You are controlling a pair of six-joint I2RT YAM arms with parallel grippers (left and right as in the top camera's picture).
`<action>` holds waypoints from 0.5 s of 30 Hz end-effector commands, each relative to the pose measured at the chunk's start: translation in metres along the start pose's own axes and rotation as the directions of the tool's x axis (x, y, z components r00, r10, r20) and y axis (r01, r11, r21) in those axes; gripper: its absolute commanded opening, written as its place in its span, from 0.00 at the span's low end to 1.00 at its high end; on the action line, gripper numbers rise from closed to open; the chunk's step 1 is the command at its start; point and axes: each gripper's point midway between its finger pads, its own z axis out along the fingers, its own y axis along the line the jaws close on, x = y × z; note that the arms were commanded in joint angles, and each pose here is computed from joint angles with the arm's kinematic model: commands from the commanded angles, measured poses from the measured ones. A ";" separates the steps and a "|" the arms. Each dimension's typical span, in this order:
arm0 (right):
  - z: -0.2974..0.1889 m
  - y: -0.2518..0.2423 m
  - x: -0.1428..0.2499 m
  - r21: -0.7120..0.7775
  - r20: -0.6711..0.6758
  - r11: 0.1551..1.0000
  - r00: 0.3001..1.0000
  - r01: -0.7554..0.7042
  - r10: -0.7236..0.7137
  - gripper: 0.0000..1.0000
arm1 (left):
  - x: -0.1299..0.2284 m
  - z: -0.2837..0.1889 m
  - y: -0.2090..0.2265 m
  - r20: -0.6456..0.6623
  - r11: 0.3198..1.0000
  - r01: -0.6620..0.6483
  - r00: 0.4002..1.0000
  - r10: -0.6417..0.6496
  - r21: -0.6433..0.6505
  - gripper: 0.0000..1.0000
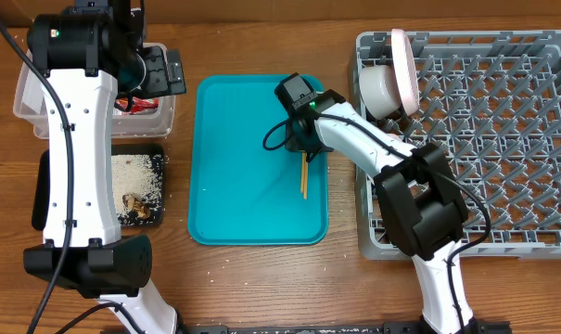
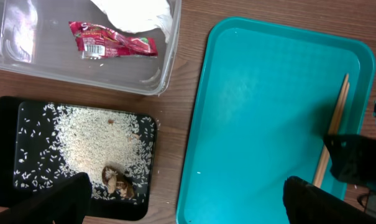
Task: Sort waste into correct bins and load items into the dishwasher
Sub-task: 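Lift the chopsticks and stand them upright in the rack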
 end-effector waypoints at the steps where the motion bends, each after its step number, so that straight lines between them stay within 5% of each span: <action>1: 0.007 -0.002 0.011 0.015 -0.099 1.000 0.995 0.001 0.001 0.05 | -0.002 0.000 0.000 0.005 1.000 0.014 1.000 -0.014 -0.004 1.00; 15: -0.091 0.005 -0.032 -0.015 -0.026 0.998 0.998 0.060 -0.060 0.05 | -0.002 0.000 0.000 0.005 1.000 0.014 1.000 -0.014 -0.004 1.00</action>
